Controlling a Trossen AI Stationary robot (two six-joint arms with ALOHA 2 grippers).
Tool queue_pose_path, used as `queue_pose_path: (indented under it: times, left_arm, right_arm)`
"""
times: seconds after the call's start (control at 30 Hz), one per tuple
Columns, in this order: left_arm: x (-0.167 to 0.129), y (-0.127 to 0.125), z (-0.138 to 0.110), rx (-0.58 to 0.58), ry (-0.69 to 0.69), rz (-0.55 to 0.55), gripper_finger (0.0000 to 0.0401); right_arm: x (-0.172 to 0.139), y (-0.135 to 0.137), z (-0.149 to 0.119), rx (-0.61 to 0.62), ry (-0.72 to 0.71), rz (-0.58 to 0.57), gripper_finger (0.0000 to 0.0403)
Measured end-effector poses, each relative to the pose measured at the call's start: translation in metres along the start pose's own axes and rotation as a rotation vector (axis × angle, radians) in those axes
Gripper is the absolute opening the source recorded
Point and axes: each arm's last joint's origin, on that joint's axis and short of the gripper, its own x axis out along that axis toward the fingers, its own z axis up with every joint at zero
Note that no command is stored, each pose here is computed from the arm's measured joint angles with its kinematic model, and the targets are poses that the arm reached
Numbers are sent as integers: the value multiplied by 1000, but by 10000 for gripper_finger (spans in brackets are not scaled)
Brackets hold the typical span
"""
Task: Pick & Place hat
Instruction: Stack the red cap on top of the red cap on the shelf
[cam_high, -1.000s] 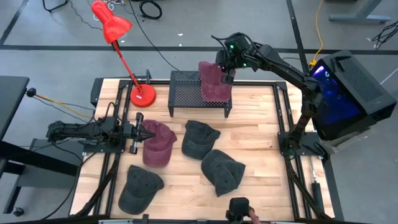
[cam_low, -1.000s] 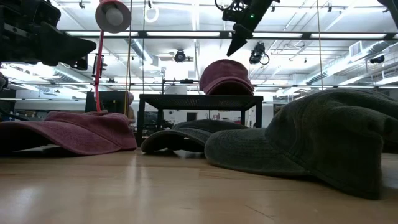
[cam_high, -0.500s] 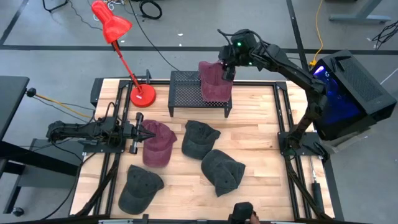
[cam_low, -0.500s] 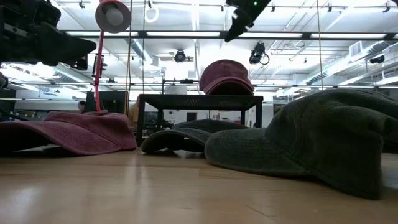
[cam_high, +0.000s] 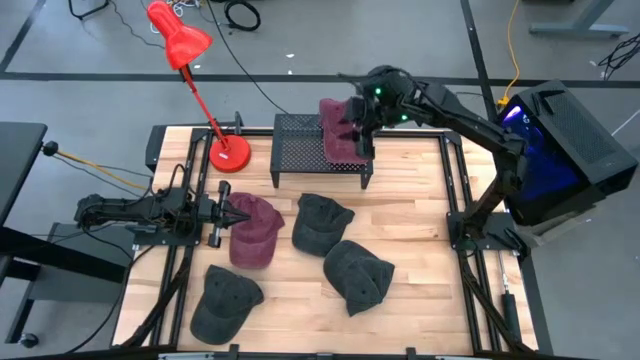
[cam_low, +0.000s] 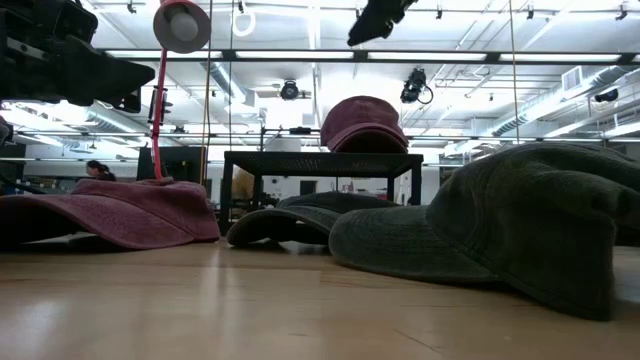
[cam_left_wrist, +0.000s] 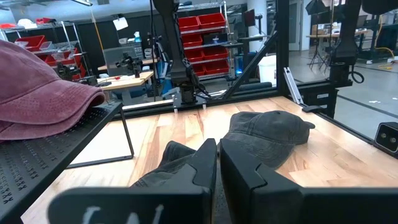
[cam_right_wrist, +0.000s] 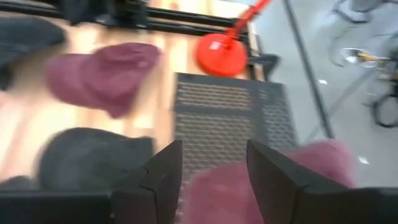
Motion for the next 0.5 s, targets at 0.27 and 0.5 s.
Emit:
queue_pose_path:
  times: [0.27,0.5]
  left_arm:
    - [0,0,0,0,0,0,28]
    - [0,0,0,0,0,0,28]
  right_arm:
    - [5,36,12,-43,-18,109,176]
    - [10,53,13,-30,-20,105,168]
